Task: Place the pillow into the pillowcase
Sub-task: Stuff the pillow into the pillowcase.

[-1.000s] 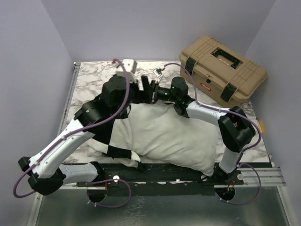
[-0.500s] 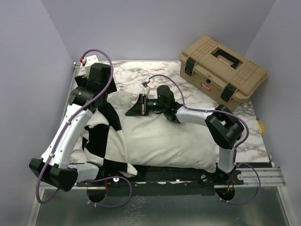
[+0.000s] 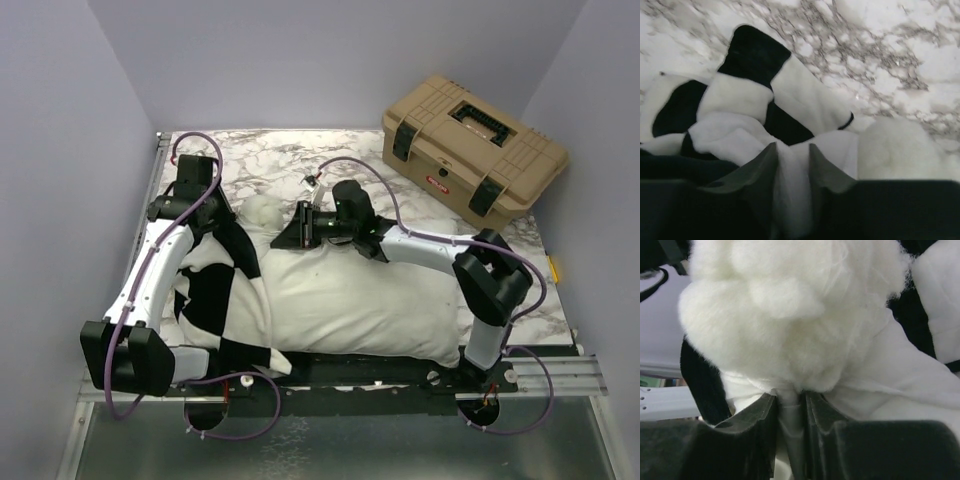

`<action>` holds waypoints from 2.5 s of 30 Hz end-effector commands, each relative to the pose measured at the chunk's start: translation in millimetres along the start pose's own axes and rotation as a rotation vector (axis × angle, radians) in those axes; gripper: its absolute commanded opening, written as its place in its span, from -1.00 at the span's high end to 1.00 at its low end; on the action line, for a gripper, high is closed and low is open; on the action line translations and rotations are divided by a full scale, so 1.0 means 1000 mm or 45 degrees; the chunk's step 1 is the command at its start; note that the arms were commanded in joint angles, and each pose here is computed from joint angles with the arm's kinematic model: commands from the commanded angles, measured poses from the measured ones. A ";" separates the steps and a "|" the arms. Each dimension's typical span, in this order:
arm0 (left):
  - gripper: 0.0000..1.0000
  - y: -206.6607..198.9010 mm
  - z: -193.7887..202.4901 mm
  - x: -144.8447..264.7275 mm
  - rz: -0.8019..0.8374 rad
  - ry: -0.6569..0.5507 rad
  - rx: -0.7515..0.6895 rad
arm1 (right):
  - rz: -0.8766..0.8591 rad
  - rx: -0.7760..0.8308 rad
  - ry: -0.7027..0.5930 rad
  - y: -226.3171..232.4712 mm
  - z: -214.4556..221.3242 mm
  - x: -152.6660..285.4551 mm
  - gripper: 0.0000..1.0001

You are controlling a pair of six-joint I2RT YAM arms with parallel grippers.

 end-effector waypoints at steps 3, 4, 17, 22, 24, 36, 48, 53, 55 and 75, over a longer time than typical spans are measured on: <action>1.00 -0.031 -0.004 0.015 0.301 -0.099 -0.006 | 0.236 0.227 -0.140 0.033 -0.011 0.035 -0.32; 1.00 -0.032 -0.004 0.016 0.318 -0.104 -0.007 | 0.246 0.271 -0.183 0.044 -0.019 0.042 -0.49; 1.00 -0.036 -0.003 0.034 0.381 -0.157 0.005 | 0.124 0.356 -0.113 0.093 -0.091 0.018 -0.47; 1.00 -0.034 -0.012 0.042 0.363 -0.211 0.004 | 0.106 0.244 0.084 0.063 -0.074 -0.006 -0.23; 1.00 -0.033 -0.021 0.048 0.356 -0.262 0.001 | 0.058 0.209 0.156 0.061 -0.054 -0.009 -0.09; 1.00 -0.123 -0.075 0.121 0.868 -0.500 -0.084 | -0.295 -0.007 0.356 0.065 0.025 -0.027 0.29; 1.00 -0.258 -0.058 0.221 1.307 -0.532 -0.258 | -0.631 -0.183 0.258 0.091 0.020 -0.015 0.46; 1.00 -0.317 -0.038 0.257 1.471 -0.531 -0.406 | -0.639 -0.199 0.169 0.093 0.002 -0.012 0.44; 1.00 -0.336 -0.026 0.269 1.524 -0.525 -0.452 | -0.603 -0.217 0.097 0.089 -0.012 -0.007 0.43; 0.34 -0.264 0.009 0.215 0.808 -0.729 -0.583 | -0.424 -0.361 -0.132 0.019 -0.058 0.007 0.15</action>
Point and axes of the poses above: each gripper's point midway between its finger pads, its own x axis back along the fingers, its own y axis along the line the jaws close on, z = x × y, the point moved 3 cm from there along x, back along the fingers, and after that the axes turned 15 degrees about -x, right-handed, at the moved point
